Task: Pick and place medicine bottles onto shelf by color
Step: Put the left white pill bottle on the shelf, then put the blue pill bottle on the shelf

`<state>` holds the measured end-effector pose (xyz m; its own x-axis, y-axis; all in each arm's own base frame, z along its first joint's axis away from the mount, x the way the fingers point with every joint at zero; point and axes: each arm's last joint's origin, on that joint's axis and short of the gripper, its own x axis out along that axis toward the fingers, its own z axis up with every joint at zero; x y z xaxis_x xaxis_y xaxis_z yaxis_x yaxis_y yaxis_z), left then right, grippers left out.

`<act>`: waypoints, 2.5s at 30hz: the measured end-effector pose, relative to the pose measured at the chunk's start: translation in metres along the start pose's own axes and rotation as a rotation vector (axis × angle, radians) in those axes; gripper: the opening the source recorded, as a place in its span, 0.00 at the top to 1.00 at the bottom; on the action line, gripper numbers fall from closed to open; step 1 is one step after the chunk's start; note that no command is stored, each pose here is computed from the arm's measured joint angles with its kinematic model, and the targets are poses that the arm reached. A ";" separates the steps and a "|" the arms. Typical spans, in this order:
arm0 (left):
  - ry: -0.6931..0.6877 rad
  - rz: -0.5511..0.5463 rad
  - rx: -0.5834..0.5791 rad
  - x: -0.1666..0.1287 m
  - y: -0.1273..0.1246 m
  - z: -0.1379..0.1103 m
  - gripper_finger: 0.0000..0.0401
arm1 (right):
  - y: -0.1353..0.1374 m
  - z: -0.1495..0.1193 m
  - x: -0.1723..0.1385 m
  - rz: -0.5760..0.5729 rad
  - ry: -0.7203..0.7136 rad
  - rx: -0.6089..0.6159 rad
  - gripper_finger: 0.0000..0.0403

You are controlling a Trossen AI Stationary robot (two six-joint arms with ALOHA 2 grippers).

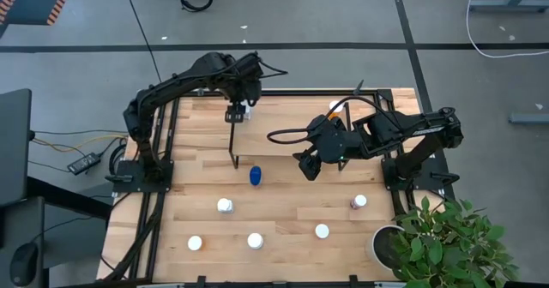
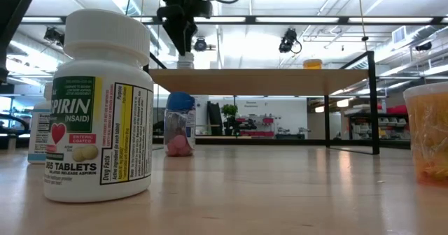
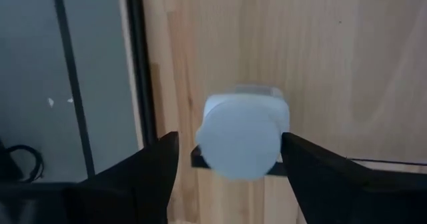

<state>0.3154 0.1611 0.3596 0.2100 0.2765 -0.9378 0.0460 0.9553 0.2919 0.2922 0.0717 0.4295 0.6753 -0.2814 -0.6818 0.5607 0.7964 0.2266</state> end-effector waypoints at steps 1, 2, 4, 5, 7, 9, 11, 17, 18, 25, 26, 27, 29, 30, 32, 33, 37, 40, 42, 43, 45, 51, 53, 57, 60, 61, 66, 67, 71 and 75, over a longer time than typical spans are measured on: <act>-0.005 0.004 -0.004 -0.003 -0.001 -0.001 0.32 | 0.000 0.000 0.000 0.000 0.000 0.000 0.20; -0.009 0.007 -0.010 -0.005 -0.002 -0.001 0.31 | 0.000 0.000 0.000 0.000 0.000 0.000 0.20; -0.025 0.012 -0.018 -0.011 -0.005 -0.001 0.30 | 0.000 0.000 0.000 0.000 0.000 0.000 0.20; -0.031 0.014 -0.013 -0.014 -0.007 -0.001 0.29 | 0.000 0.000 0.000 0.000 0.000 -0.001 0.20; -0.047 0.016 -0.002 -0.020 -0.012 -0.001 0.28 | 0.000 0.000 0.000 0.000 0.000 -0.006 0.20; -0.059 0.015 -0.004 -0.024 -0.018 0.001 0.28 | 0.000 0.000 0.000 -0.001 0.000 -0.011 0.20; -0.069 0.012 -0.013 -0.029 -0.024 0.002 0.27 | 0.000 0.000 0.000 -0.001 0.000 -0.014 0.20; -0.123 0.001 -0.093 -0.053 -0.051 0.003 0.25 | 0.000 0.000 0.000 -0.002 0.002 -0.012 0.20; -0.139 -0.003 -0.117 -0.059 -0.056 0.003 0.25 | 0.000 0.000 0.000 -0.002 0.002 -0.005 0.20; -0.249 -0.046 -0.336 -0.096 -0.086 -0.006 0.28 | -0.002 -0.001 0.000 -0.018 0.015 0.068 0.20; -0.272 -0.054 -0.367 -0.102 -0.089 -0.008 0.29 | -0.002 -0.002 0.001 -0.026 0.021 0.083 0.20; -0.301 -0.063 -0.399 -0.109 -0.092 -0.011 0.29 | -0.002 -0.003 0.003 -0.033 0.027 0.098 0.20; -0.376 -0.084 -0.469 -0.124 -0.098 -0.016 0.31 | 0.000 -0.005 0.006 -0.036 0.052 0.116 0.20; -0.422 -0.097 -0.495 -0.132 -0.101 -0.018 0.32 | 0.003 -0.008 0.013 -0.043 0.079 0.120 0.20; -0.521 -0.123 -0.531 -0.148 -0.106 -0.023 0.34 | 0.007 -0.011 0.022 -0.047 0.119 0.150 0.20; -0.572 -0.133 -0.543 -0.156 -0.108 -0.025 0.35 | 0.010 -0.015 0.030 -0.063 0.145 0.158 0.20; -0.707 -0.129 -0.572 -0.179 -0.115 -0.034 0.40 | 0.022 -0.024 0.053 -0.079 0.223 0.233 0.20; -0.728 -0.123 -0.558 -0.186 -0.122 -0.040 0.43 | 0.033 -0.032 0.071 -0.084 0.265 0.286 0.20; -0.735 -0.128 -0.546 -0.188 -0.125 -0.040 0.45 | 0.040 -0.036 0.079 -0.071 0.261 0.325 0.20; -0.724 -0.131 -0.535 -0.188 -0.128 -0.041 0.46 | 0.044 -0.037 0.083 -0.062 0.255 0.347 0.20; -0.709 -0.137 -0.514 -0.188 -0.132 -0.042 0.48 | 0.051 -0.039 0.090 -0.039 0.241 0.397 0.20; -0.728 -0.139 -0.343 -0.196 -0.146 -0.056 0.51 | 0.068 -0.054 0.130 -0.062 0.255 0.515 0.20; -0.776 -0.149 -0.320 -0.199 -0.147 -0.068 0.52 | 0.074 -0.060 0.146 -0.060 0.263 0.578 0.20; -0.910 -0.188 -0.332 -0.193 -0.148 -0.093 0.53 | 0.082 -0.066 0.173 -0.049 0.252 0.693 0.20; -1.045 -0.256 -0.362 -0.186 -0.151 -0.110 0.53 | 0.080 -0.068 0.190 -0.078 0.249 0.757 0.20; -1.085 -0.288 -0.374 -0.183 -0.152 -0.115 0.53 | 0.079 -0.069 0.194 -0.092 0.249 0.773 0.20; -1.116 -0.382 -0.438 -0.167 -0.158 -0.134 0.53 | 0.068 -0.067 0.216 -0.150 0.241 0.810 0.20; -1.112 -0.383 -0.437 -0.165 -0.158 -0.136 0.53 | 0.066 -0.066 0.220 -0.160 0.231 0.810 0.20; -1.122 -0.385 -0.438 -0.165 -0.158 -0.142 0.53 | 0.056 -0.058 0.228 -0.183 0.188 0.801 0.20; -1.124 -0.386 -0.439 -0.165 -0.158 -0.142 0.53 | 0.047 -0.050 0.233 -0.201 0.153 0.782 0.20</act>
<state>0.1351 -0.0204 0.4418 0.9761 -0.0618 -0.2085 0.0072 0.9674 -0.2530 0.4522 0.0703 0.2467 0.4855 -0.2580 -0.8353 0.8740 0.1195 0.4710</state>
